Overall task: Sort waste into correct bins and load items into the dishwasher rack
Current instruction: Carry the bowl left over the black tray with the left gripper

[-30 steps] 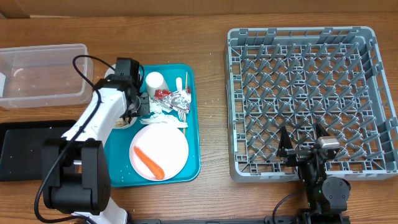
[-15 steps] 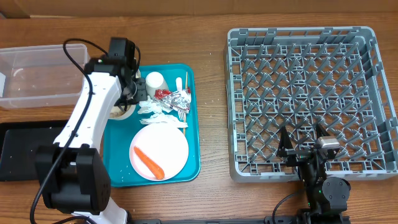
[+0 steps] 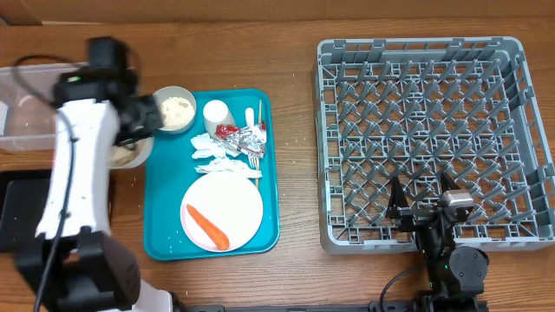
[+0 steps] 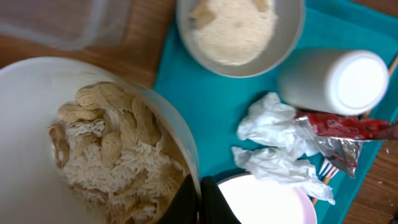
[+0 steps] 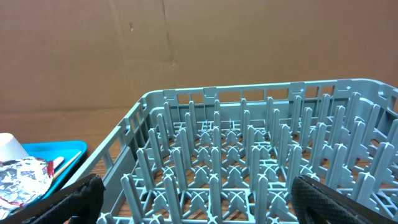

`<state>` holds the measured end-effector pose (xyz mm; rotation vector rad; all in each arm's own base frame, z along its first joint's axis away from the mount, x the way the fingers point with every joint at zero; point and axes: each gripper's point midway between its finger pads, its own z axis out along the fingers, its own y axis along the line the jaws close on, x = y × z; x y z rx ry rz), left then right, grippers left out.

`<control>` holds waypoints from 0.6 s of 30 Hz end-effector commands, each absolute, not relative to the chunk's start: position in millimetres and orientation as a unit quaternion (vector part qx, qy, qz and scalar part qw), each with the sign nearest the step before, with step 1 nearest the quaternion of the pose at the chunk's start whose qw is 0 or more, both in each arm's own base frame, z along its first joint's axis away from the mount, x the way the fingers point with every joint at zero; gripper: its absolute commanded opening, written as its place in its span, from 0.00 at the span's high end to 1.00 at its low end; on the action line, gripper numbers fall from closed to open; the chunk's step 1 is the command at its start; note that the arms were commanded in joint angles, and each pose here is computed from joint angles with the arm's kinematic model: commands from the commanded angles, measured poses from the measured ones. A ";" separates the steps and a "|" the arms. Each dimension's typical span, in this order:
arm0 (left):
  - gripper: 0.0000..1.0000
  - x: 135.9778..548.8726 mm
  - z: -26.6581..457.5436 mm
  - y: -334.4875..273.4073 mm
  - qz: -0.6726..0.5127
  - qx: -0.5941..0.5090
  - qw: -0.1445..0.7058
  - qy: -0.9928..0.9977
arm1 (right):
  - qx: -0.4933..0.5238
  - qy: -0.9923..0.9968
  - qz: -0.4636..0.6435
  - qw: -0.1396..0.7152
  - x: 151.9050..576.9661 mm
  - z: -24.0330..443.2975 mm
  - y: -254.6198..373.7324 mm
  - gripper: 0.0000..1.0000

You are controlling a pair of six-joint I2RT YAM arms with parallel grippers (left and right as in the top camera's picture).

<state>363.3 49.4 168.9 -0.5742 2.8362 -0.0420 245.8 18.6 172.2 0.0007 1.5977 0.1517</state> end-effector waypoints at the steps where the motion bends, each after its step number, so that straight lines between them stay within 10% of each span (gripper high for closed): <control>1: 0.96 355.4 189.2 73.7 -0.054 -0.252 0.140 0.956 | 0.004 0.714 0.064 0.697 245.9 170.3 16.0 0.00; 18: 0.96 316.5 189.1 163.8 -0.213 -0.371 0.174 0.887 | 0.004 0.714 0.064 0.697 245.9 170.5 16.0 0.00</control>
